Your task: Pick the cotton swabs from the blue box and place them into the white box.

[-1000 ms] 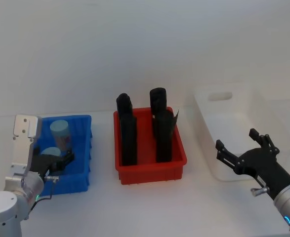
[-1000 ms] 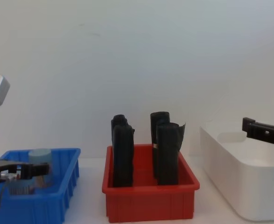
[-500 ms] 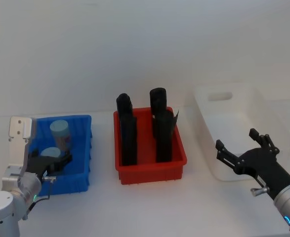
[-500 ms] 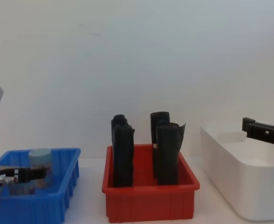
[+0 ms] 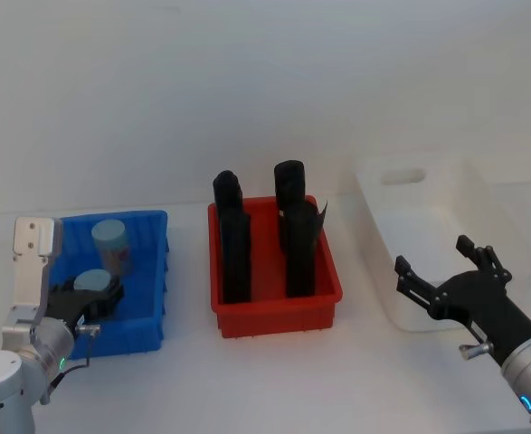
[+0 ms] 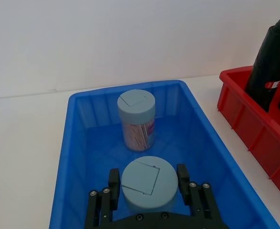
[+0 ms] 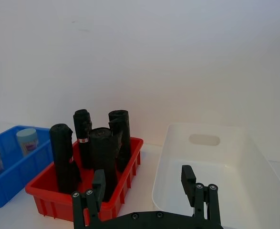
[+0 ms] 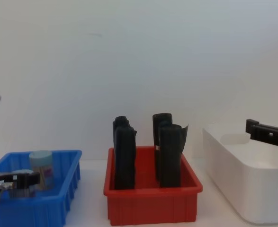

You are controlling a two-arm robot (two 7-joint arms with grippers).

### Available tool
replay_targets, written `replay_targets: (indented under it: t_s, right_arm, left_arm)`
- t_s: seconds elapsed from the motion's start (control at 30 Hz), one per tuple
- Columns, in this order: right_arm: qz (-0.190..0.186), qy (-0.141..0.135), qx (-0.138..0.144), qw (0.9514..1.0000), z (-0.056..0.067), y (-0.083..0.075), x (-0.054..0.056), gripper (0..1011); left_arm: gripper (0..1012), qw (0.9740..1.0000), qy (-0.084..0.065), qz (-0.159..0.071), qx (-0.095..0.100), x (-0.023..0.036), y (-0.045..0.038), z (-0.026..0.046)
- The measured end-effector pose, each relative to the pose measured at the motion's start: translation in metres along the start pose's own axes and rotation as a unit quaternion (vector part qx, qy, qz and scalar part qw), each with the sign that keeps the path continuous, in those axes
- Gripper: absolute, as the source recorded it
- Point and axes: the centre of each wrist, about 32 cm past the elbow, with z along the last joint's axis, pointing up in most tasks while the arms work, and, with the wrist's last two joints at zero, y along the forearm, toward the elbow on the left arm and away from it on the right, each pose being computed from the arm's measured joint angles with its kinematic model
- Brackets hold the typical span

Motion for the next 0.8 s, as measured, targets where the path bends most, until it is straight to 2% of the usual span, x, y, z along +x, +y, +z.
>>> replay_targets:
  t_s: [0.13, 0.37, 0.53, 0.73, 0.8]
  right_arm:
    - [0.0, 0.0, 0.0, 1.0, 0.0, 0.0, 0.0, 1002]
    - [0.0, 0.0, 0.0, 1.0, 0.0, 0.0, 0.0, 1002]
    - [0.0, 0.0, 0.0, 1.0, 0.0, 0.0, 0.0, 1002]
    - [0.0, 0.0, 0.0, 1.0, 0.0, 0.0, 0.0, 1002]
    - [0.0, 0.0, 0.0, 1.0, 0.0, 0.0, 0.0, 1002]
  left_arm:
    - [669, 1.0, -0.002, 0.001, 0.002, 0.0006, -0.0009, 0.0001]
    - [669, 0.9999, -0.01, -0.001, 0.001, 0.001, -0.0009, 0.0028]
    - [669, 0.9997, -0.02, -0.009, -0.006, 0.0002, 0.0005, 0.0089]
    - [669, 0.9988, -0.035, -0.027, -0.02, -0.0021, 0.0042, 0.0228]
    - [669, 0.9978, -0.043, -0.041, -0.029, -0.0042, 0.0071, 0.0323]
